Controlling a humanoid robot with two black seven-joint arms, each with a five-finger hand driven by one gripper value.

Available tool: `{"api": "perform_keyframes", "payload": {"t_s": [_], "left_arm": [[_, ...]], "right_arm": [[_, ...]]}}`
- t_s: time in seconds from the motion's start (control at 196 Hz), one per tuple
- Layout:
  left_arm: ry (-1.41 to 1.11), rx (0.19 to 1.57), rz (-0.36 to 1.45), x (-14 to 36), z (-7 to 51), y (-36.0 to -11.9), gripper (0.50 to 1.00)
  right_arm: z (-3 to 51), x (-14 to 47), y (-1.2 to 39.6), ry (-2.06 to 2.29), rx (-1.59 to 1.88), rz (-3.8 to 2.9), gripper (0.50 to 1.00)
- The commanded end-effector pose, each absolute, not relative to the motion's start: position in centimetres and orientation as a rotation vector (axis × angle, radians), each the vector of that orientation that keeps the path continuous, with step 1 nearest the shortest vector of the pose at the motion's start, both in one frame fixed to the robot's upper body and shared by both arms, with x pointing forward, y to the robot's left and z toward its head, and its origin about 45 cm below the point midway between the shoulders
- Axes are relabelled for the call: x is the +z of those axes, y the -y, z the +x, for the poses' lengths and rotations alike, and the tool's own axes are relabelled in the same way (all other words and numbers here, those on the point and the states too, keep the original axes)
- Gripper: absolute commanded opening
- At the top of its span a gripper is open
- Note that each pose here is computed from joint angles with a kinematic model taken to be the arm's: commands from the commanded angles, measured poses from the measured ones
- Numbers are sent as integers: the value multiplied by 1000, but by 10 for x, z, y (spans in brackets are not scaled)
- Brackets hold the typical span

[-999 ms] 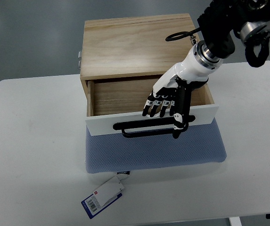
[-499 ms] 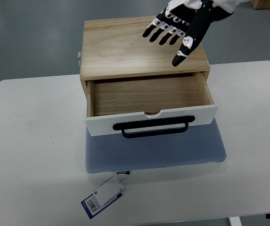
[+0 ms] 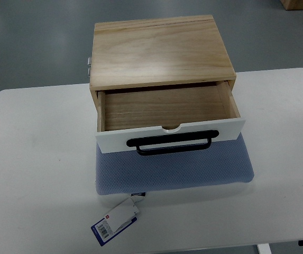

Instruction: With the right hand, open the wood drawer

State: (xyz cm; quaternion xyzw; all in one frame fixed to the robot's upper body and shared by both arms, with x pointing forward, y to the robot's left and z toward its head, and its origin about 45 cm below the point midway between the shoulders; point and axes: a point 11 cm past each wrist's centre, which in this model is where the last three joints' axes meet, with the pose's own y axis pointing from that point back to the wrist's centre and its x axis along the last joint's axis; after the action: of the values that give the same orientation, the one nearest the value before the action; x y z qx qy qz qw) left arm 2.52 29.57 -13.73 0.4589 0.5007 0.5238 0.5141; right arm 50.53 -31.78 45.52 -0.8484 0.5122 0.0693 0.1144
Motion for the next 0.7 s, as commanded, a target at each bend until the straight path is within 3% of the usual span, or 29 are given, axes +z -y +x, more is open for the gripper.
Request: {"api": "perform_keyframes", "payload": {"t_s": [0.0, 0.336, 0.693], "left_arm": [[-1203, 1259, 1103, -137, 25, -296, 1000], [-1204, 1260, 1105, -137, 24, -296, 1000], [-1206, 1258, 1105, -137, 24, -295, 1000]], "right_arm": [[516, 405, 343, -1540, 408, -2226, 944], [515, 311, 332, -1428, 784, -1810, 946], [508, 284, 333, -1442, 818, -1742, 946]]}}
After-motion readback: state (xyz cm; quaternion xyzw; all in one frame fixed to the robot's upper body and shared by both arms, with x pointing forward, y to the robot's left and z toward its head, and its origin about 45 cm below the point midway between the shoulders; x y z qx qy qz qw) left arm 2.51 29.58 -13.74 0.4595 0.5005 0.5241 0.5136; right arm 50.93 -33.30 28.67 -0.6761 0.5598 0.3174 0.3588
